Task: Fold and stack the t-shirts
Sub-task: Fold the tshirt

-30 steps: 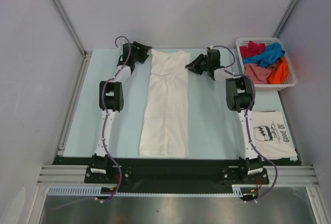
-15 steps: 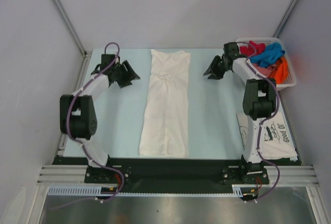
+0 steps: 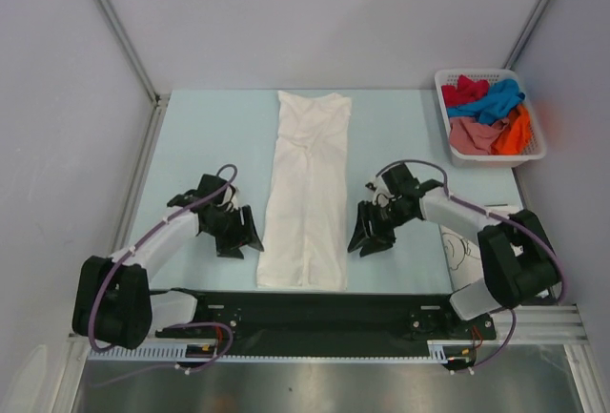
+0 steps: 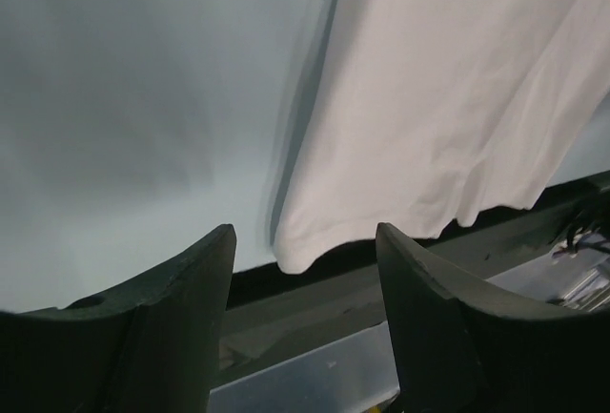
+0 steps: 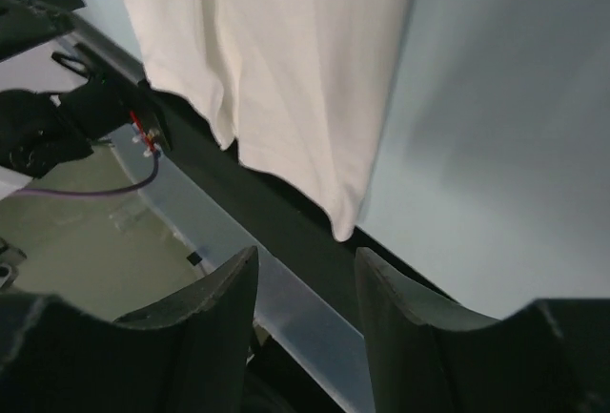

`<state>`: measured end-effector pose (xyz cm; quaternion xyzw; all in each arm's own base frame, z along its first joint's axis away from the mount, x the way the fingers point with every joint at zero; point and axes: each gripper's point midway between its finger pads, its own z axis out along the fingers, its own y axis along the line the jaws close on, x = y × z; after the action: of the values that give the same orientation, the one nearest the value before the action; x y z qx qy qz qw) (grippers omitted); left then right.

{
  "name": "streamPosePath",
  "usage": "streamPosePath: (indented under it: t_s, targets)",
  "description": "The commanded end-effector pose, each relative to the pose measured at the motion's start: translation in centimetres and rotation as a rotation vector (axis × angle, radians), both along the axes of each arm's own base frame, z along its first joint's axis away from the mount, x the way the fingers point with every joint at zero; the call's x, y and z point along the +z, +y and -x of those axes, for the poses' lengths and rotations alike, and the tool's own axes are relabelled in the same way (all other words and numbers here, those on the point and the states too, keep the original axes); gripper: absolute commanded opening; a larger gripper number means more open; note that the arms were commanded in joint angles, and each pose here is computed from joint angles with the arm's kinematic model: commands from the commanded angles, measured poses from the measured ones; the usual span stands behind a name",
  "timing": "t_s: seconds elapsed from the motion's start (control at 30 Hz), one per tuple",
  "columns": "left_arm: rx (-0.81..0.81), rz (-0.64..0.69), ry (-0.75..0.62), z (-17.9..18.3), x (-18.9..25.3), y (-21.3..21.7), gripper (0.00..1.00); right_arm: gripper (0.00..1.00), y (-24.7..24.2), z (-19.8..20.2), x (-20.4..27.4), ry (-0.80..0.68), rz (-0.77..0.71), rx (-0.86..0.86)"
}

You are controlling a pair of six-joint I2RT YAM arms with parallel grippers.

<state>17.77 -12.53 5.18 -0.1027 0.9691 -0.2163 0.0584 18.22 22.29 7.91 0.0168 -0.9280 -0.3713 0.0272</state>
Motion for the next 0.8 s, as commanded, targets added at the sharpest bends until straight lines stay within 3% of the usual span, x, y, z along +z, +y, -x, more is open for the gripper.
streamPosePath:
  t_s: [0.0,0.07,0.23,0.4,0.77]
  targets:
    - [-0.031,-0.035,0.071,3.8,-0.7,-0.2,0.66,0.51,2.1,3.2,0.6,0.01,-0.1,0.015]
    - [-0.079,-0.052,0.064,5.0,-0.8,-0.9,0.66,0.51,2.7,5.1,0.5,0.01,-0.12,0.013]
    - [0.0,-0.076,0.129,7.1,-2.4,-0.4,0.65,0.49,2.3,7.4,-1.0,0.026,-0.12,-0.066]
    - [0.054,-0.054,0.093,7.0,-2.5,-0.5,0.61,0.46,2.7,7.0,-1.1,0.013,-0.149,-0.134]
    - [0.082,-0.005,0.059,6.2,-3.1,-1.4,0.54,0.45,2.7,6.8,-3.9,0.038,-0.033,-0.202]
